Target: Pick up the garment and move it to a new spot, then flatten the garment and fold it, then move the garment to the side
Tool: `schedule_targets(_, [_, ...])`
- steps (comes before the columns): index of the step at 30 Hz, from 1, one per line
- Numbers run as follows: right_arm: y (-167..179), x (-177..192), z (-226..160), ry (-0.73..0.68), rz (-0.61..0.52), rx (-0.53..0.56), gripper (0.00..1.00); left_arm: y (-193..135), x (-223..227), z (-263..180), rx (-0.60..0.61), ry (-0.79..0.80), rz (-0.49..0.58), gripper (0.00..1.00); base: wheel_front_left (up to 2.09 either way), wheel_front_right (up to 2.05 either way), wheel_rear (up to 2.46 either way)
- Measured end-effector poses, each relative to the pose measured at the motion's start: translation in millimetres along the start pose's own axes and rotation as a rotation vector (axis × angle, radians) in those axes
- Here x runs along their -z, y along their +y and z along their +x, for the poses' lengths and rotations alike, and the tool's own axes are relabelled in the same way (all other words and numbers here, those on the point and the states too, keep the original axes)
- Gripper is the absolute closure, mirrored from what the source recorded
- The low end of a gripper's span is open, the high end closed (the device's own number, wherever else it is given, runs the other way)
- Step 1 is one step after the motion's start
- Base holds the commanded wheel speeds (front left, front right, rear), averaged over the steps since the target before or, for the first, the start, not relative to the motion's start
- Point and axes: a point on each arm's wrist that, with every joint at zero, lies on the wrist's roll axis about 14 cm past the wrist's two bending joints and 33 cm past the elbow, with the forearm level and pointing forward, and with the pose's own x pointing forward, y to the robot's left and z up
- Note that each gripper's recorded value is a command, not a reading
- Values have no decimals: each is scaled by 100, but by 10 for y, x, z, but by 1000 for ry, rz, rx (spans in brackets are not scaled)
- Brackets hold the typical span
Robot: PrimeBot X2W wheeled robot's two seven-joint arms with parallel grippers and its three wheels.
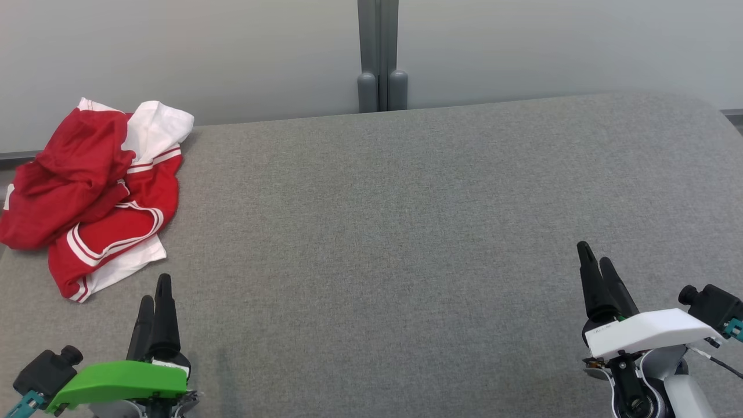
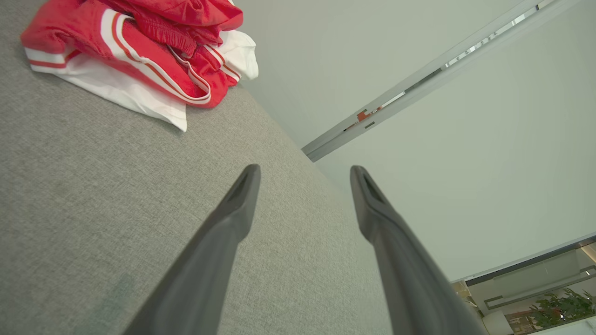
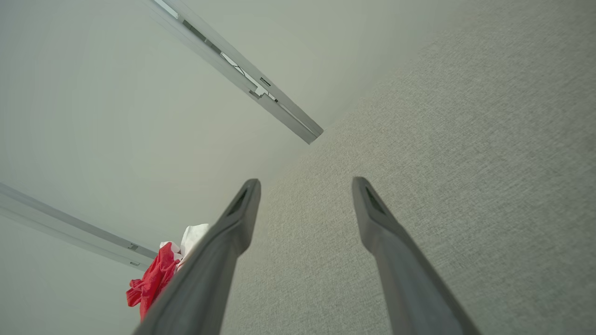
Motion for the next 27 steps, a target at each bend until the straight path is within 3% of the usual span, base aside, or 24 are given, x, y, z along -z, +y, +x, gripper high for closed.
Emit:
schedule_targets(11, [32, 13, 6, -4, -223, -17, 0, 36, 31, -54, 5, 17, 241, 0, 0, 0, 0])
schedule_targets(27, [96, 41, 26, -9, -454, -52, 0, 29, -30, -102, 19, -8, 456, 0, 0, 0, 0])
